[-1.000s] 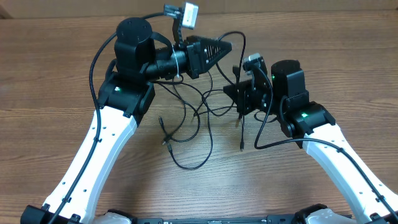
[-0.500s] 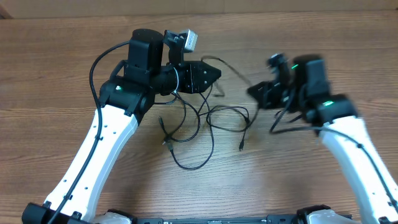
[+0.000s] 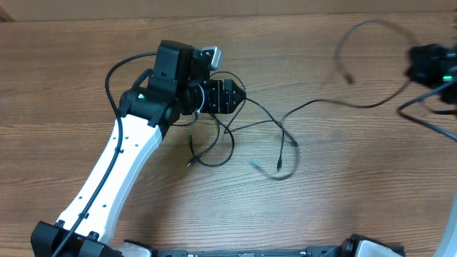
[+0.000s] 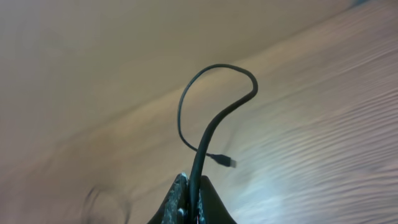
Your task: Untangle cables
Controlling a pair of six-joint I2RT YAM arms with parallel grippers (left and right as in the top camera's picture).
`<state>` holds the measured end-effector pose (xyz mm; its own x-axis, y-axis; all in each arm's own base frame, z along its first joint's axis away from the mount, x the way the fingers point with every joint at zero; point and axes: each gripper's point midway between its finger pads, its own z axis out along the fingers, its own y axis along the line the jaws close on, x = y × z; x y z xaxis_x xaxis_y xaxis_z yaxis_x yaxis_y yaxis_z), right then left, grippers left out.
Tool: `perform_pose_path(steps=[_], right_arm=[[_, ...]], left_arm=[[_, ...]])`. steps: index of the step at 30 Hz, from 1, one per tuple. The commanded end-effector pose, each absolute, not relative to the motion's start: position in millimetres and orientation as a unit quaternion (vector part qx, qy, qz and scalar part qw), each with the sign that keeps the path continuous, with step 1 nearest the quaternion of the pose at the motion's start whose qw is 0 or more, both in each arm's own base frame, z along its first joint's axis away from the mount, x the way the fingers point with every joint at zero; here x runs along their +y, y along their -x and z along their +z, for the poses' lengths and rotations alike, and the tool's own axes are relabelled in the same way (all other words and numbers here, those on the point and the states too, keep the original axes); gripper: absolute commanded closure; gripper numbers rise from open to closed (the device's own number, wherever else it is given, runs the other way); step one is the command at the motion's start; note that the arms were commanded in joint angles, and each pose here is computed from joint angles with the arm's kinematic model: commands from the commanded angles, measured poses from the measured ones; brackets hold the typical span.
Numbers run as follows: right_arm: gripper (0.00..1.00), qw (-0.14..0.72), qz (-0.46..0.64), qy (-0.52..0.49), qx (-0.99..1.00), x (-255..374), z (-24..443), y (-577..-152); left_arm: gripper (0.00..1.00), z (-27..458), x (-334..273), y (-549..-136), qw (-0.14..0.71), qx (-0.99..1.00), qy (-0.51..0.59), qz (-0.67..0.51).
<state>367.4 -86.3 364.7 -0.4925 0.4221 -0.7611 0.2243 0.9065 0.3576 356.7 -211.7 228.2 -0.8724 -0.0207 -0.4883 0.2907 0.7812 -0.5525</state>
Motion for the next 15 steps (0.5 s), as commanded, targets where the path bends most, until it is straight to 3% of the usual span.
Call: perform_pose_path(steps=[1, 15], right_arm=[[0.96, 0.498, 0.067, -0.225, 0.835, -123, 384, -357], [0.94, 0.502, -0.067, -0.438, 0.743, -243, 383, -315]], left_arm=[[0.26, 220, -191, -366, 0.260, 0.929, -0.060, -0.256], [0.27, 208, -184, -356, 0.234, 0.942, -0.051, -0.236]])
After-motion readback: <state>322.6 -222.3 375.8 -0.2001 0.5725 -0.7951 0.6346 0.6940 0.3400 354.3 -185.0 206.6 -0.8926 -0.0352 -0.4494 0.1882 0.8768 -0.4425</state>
